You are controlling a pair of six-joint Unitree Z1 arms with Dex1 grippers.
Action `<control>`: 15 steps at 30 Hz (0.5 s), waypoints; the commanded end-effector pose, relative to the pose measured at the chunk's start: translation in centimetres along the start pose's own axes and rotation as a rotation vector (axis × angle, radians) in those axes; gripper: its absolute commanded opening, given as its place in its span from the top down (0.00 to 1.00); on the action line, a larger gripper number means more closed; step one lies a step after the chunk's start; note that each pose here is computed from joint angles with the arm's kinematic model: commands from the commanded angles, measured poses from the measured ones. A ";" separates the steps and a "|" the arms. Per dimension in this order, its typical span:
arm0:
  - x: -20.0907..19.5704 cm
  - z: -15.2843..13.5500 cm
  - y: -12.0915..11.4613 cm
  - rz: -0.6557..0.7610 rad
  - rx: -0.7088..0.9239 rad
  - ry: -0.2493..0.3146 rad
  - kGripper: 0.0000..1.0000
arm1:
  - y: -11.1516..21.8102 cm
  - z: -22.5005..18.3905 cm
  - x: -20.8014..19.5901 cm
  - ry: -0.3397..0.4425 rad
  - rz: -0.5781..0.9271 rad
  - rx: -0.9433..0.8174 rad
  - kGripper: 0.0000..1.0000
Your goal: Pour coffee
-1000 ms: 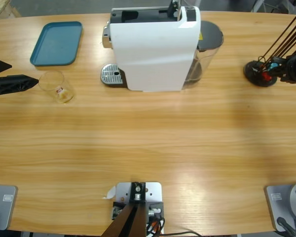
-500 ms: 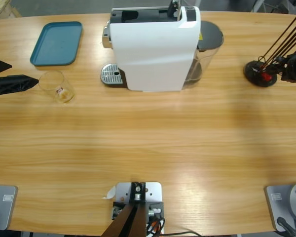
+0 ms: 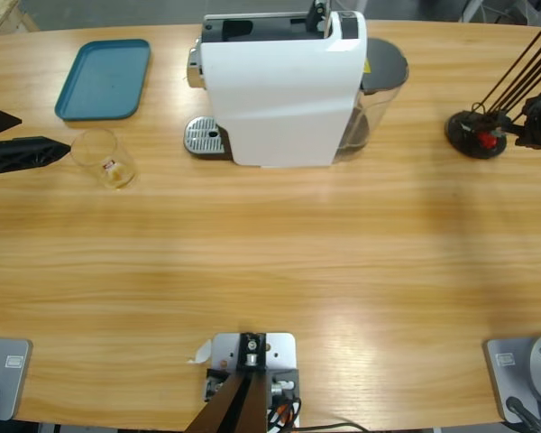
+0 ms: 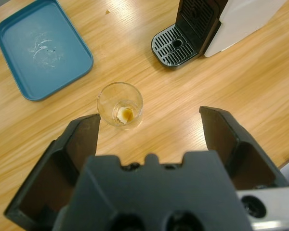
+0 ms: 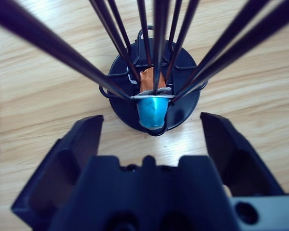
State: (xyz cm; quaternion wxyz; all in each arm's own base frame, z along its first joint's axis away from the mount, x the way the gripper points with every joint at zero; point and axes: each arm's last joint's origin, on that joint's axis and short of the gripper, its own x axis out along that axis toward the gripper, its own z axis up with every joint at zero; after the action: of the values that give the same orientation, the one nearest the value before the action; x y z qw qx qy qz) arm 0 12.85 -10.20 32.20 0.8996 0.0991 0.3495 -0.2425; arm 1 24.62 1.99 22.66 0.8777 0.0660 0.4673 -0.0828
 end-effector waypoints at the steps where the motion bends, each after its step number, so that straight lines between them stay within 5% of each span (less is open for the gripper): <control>1: 0.5 -1.3 -0.1 0.003 0.018 0.050 0.10 | -0.2 0.0 0.5 0.010 -0.015 -0.003 0.64; 9: 0.4 -1.4 -0.1 0.003 0.017 0.046 0.10 | -0.3 -0.2 0.6 0.012 -0.018 -0.001 0.95; 15: 0.4 -1.4 -0.1 0.001 0.018 0.045 0.10 | -0.3 -0.3 0.7 0.016 -0.019 0.002 1.00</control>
State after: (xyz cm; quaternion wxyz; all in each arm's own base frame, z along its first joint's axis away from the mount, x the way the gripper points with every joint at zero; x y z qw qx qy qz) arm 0 12.82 -10.20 32.20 0.8994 0.0993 0.3495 -0.2430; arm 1 24.64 1.94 22.67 0.8781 0.0664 0.4664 -0.0840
